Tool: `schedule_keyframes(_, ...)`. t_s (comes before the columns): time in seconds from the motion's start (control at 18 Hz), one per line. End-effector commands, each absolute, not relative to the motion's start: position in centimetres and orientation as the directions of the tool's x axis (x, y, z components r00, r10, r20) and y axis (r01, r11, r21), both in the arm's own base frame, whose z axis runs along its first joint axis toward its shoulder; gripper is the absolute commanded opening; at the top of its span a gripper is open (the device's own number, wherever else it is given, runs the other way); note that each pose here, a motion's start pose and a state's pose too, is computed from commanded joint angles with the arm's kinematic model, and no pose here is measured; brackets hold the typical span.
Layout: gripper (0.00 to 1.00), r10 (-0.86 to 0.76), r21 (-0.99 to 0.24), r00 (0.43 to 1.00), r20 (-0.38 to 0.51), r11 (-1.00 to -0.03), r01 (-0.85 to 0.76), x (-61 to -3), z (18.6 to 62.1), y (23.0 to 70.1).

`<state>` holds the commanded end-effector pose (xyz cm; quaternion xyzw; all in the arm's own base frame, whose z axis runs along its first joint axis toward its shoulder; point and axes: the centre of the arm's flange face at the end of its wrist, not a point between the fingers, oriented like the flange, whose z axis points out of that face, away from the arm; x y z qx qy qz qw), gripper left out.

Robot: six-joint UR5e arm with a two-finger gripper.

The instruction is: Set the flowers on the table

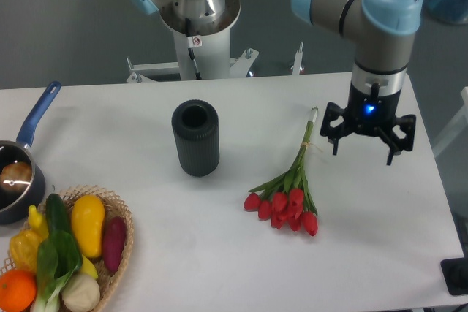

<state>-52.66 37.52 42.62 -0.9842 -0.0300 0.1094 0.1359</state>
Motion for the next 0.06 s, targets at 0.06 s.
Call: schedule_keyframes(0.06,1.0,0.081,-0.28,0.974,-0.211,-0.96,0.019,-52.63,42.9,37.48)
